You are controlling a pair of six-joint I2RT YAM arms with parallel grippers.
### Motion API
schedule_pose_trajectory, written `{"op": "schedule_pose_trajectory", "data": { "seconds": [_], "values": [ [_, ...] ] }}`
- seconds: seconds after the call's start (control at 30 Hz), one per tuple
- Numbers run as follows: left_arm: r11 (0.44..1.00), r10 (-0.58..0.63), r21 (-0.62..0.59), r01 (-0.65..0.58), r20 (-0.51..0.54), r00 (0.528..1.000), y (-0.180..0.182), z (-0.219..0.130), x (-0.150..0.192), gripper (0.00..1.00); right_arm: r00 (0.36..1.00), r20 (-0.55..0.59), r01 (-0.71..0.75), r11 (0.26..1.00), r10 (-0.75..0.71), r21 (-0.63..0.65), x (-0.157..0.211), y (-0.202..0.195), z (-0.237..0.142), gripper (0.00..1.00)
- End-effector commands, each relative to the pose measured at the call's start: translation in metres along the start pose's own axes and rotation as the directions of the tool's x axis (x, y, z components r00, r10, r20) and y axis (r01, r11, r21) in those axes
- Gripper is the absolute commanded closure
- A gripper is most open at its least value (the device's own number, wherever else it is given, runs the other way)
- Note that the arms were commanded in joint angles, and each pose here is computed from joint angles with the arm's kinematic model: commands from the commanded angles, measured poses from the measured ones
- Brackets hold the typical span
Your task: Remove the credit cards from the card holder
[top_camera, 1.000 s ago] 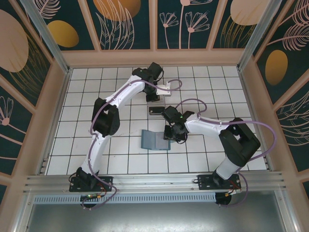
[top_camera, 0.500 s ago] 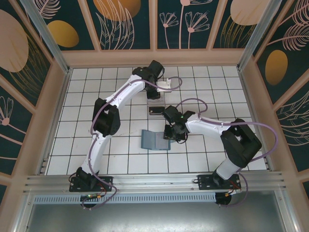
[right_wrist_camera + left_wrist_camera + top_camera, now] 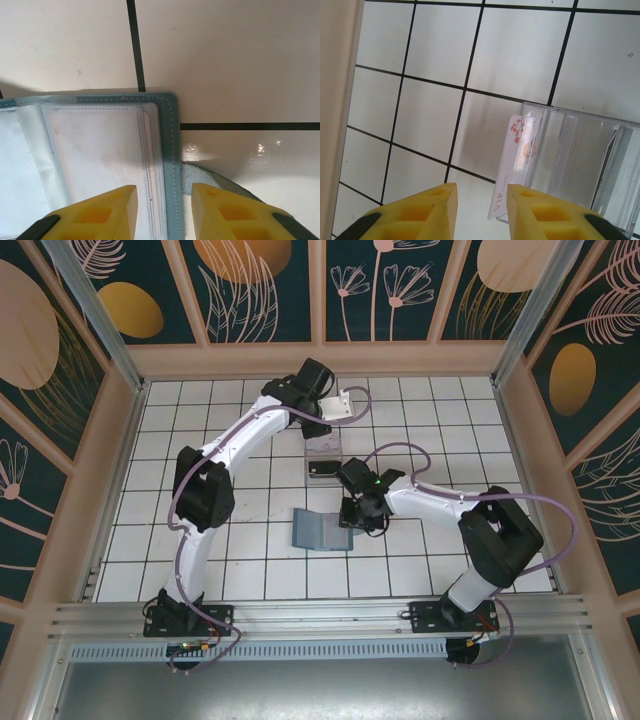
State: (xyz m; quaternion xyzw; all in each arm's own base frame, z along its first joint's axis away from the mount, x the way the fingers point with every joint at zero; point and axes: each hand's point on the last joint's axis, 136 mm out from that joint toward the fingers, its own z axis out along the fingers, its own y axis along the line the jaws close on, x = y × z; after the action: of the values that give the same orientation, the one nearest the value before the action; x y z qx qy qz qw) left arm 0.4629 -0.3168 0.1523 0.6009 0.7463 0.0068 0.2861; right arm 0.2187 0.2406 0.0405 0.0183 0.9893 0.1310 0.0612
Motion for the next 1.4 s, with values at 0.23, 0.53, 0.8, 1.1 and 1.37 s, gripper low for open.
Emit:
{"op": "schedule_pose_trajectory", "data": {
  "seconds": [0.23,0.53,0.8,1.1,1.37],
  "values": [
    [0.924,-0.344,-0.12,0.364,0.157,0.926,0.026,-0.037,-0.015,0.68,0.998,0.057,0.004,1.0,-0.004,0.004,-0.009,0.003,-0.013,0.65],
    [0.7,-0.663,-0.114,0.705,0.262,0.701,0.02,-0.073,0.005,0.71,0.999,0.053,-0.003,1.0,0.003,-0.008,-0.011,0.002,-0.011,0.65],
    [0.485,-0.862,0.065,0.872,0.204,0.464,-0.013,-0.081,0.009,0.75,0.998,0.053,-0.023,0.999,0.024,-0.026,-0.013,-0.006,-0.013,0.65],
    [0.273,-0.961,-0.007,0.962,0.039,0.273,-0.069,-0.064,0.038,0.75,0.995,0.082,-0.049,0.997,0.053,-0.051,-0.022,-0.021,-0.024,0.65],
    [0.327,-0.939,-0.12,0.937,-0.154,0.308,-0.141,-0.03,0.043,0.75,0.992,0.104,-0.063,0.995,0.07,-0.074,-0.031,-0.033,-0.027,0.65]
  ]
}}
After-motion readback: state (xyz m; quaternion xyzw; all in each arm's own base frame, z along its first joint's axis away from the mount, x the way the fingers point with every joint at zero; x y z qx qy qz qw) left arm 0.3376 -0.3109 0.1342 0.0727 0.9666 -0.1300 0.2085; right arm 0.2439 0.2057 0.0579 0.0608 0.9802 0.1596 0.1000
